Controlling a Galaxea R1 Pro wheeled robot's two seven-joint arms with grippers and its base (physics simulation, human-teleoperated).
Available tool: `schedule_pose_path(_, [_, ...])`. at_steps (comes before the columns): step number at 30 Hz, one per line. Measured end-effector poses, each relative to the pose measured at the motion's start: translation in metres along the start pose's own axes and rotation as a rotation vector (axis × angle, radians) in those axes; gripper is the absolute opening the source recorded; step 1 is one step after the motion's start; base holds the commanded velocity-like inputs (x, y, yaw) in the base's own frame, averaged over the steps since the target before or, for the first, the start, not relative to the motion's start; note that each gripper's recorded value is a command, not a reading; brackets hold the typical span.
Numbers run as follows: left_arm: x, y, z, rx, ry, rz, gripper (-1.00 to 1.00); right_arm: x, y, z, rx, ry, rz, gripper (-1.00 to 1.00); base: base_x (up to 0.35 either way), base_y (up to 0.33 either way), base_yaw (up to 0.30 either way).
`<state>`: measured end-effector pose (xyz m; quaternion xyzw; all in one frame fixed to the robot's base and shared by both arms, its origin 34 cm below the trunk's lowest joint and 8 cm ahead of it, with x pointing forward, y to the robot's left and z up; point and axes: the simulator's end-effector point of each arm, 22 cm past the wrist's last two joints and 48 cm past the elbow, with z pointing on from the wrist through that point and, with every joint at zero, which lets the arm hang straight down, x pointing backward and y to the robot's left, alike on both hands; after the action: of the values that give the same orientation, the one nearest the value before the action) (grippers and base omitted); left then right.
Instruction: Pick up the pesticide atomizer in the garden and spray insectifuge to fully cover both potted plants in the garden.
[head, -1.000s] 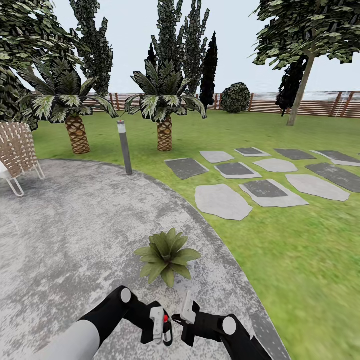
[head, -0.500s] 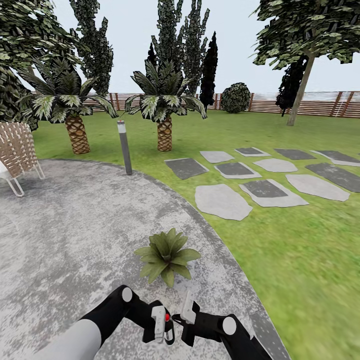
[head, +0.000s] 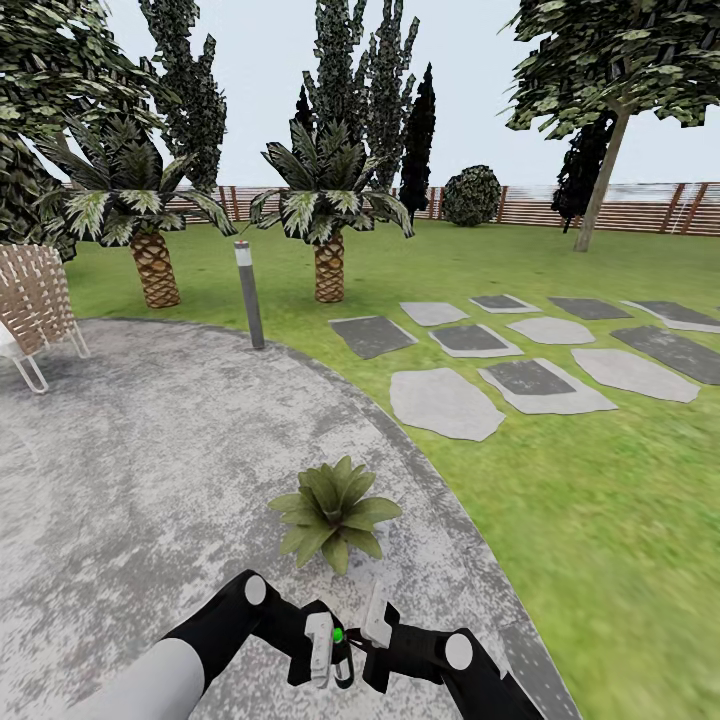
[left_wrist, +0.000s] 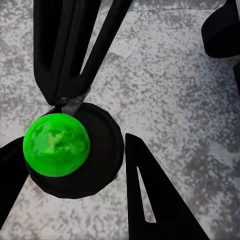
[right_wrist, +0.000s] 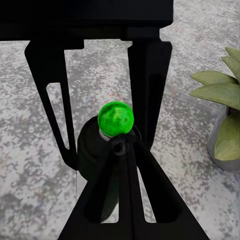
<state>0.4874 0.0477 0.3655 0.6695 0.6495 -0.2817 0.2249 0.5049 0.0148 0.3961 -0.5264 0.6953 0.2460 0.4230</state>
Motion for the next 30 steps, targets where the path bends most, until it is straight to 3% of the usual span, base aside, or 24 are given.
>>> schedule_pose_path(9, [0.029,-0.003,-0.01,0.0,0.044,-0.029,-1.0,0.001,0.001,0.0,-0.001,0.003,0.0,-1.0,0.0,0.0,0.0])
schedule_pose_path(23, [0.133,-0.006,-0.075,-0.048,0.189,-0.12,-1.0,0.004,0.002,0.0,-0.005,0.007,0.002,-1.0,0.0,0.0,0.0])
schedule_pose_path(24, [0.14,-0.006,-0.08,-0.052,0.198,-0.126,-1.0,0.004,0.002,0.0,-0.005,0.008,0.002,1.0,0.0,0.0,0.0])
schedule_pose_path(30, [0.18,-0.007,-0.114,-0.087,0.256,-0.167,-1.0,0.007,0.001,-0.002,-0.002,0.013,0.002,1.0,0.0,0.0,0.0])
